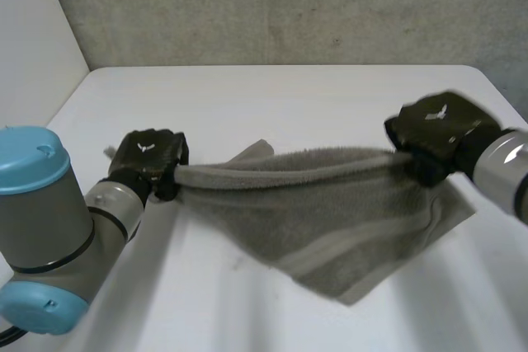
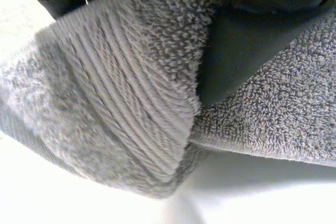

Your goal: Fold the towel.

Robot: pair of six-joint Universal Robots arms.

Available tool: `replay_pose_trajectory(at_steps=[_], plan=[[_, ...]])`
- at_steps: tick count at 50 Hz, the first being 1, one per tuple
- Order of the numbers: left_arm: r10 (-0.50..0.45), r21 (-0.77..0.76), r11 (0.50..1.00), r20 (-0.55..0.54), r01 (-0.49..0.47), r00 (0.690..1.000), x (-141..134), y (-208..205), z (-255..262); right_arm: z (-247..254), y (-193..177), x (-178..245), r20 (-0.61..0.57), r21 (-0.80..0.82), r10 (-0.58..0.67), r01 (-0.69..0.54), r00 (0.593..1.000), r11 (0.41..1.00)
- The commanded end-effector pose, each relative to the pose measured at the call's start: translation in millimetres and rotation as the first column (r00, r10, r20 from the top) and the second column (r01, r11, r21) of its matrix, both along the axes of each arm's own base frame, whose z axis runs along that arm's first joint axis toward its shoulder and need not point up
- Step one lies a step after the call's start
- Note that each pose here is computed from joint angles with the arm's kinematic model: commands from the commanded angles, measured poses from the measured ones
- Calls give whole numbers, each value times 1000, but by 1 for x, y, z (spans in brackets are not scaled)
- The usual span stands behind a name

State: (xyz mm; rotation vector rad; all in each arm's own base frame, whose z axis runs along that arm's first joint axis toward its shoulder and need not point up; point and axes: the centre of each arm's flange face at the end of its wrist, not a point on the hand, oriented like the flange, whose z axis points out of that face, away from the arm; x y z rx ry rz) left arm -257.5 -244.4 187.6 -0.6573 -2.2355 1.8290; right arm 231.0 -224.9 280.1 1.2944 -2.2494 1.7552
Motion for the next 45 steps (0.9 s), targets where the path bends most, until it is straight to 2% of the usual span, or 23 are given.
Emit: replay_pose_trajectory(at_steps=[1,6,10,12,13,14,15,16,17,18,19,20,22,24,25,26,27,28,30,34,36,41,45], plan=[[-124,108,987,77,116,989,-8,5,-33,-42,-18,9,-72,116,32,-24,997,993],[-183,70,981,56,179,981,-25,-18,-24,-53,-39,26,-87,106,65,-56,994,993],[-183,-48,982,25,184,983,-38,-45,6,-28,-74,55,-28,-35,74,-75,997,997],[-177,-223,960,-24,167,984,-50,-72,61,-9,-90,63,15,-119,64,-62,998,991],[-177,-224,960,-25,167,984,-50,-72,62,13,-105,68,75,-210,46,-29,996,977],[-176,-320,936,-54,150,983,-54,-82,94,41,-118,71,155,-311,28,22,988,950],[-179,-408,904,-82,131,980,-56,-88,125,41,-118,71,155,-312,28,22,987,950],[-179,-409,903,-82,131,980,-56,-88,125,72,-126,71,253,-413,21,88,967,906],[-183,-486,868,-110,107,977,-55,-91,154,73,-126,71,254,-414,21,89,967,906],[-183,-486,867,-111,107,977,-55,-91,155,102,-130,68,355,-491,22,166,935,855],[-174,-550,833,-145,67,974,-50,-96,178,121,-133,62,438,-530,29,232,899,816],[-164,-592,806,-186,23,969,-43,-99,196,121,-133,62,439,-530,29,233,898,815],[-169,-601,799,-230,-3,958,-38,-98,206,142,-126,57,512,-555,62,274,857,785],[-174,-588,808,-274,-22,946,-35,-99,208,134,-123,57,492,-531,57,248,869,810],[-179,-549,835,-308,-21,934,-34,-100,199,134,-123,57,492,-531,57,247,869,810],[-179,-549,836,-308,-21,934,-34,-100,199,117,-120,60,452,-486,51,197,891,852],[-176,-498,867,-334,-15,926,-34,-100,185,96,-113,66,403,-425,58,131,913,896],[-166,-444,896,-342,-4,925,-34,-100,165,95,-113,66,402,-424,58,130,914,896],[-152,-387,922,-337,10,929,-34,-100,143,49,-103,72,309,-284,70,22,949,959],[-111,-266,963,-296,30,949,-32,-96,93,7,-86,79,226,-171,105,-66,968,983],[-79,-161,986,-256,39,963,-31,-93,46,-11,-79,80,186,-136,125,-100,975,986],[-42,-17,999,-207,39,977,-25,-84,-12,-84,-71,77,48,-13,134,-133,990,991],[-30,60,997,-176,41,984,-21,-73,-37,-110,-65,73,9,59,128,-128,992,990]])
